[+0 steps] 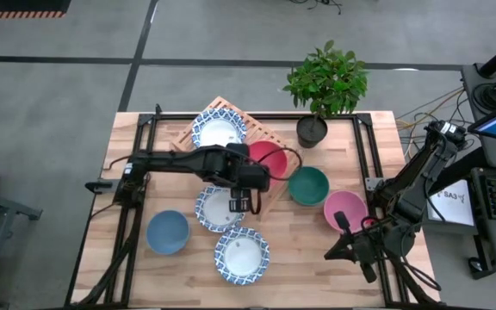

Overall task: Place and stack bowls onto a shelf
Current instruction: Stack the pink bowl on top of the red bowl on the shelf

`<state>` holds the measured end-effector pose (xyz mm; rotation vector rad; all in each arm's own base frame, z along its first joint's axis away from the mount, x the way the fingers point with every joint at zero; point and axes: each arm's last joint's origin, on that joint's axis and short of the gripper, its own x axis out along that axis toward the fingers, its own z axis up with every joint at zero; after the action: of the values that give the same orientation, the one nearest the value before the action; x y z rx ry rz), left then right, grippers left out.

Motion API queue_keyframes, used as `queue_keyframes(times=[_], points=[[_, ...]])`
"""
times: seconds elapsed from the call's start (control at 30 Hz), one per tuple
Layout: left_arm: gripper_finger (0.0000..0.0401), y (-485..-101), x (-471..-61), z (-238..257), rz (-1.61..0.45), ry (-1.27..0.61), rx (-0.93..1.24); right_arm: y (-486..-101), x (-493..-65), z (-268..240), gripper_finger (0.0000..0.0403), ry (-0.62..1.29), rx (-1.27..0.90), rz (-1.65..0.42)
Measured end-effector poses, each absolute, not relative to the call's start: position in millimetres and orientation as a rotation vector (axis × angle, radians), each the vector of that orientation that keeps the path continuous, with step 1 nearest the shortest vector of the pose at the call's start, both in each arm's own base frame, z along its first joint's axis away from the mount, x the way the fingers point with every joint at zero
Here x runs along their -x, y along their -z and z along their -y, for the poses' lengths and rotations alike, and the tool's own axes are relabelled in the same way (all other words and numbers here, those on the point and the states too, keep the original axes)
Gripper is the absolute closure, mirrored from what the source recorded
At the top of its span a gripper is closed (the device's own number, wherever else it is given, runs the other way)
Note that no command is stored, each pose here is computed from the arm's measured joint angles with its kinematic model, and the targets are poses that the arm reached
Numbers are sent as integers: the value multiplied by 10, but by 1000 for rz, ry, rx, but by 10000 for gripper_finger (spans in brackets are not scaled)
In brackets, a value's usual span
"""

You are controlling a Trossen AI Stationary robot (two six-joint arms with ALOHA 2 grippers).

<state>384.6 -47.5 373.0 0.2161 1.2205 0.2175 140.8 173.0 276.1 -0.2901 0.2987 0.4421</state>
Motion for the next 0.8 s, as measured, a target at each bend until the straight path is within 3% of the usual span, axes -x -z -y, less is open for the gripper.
queue_keyframes(times=[0.27,0.5,0.8], points=[[232,-3891,-3660,860,-1154,-133,-270,-2767,-1432,-1683,394,-227,182,-289],[232,-3999,-3349,1148,-1060,-211,-379,-2769,-1462,-1652,394,-172,55,-298],[232,-3741,-2867,1340,-875,-326,-329,-2693,-1519,-1666,394,-98,-133,-336]])
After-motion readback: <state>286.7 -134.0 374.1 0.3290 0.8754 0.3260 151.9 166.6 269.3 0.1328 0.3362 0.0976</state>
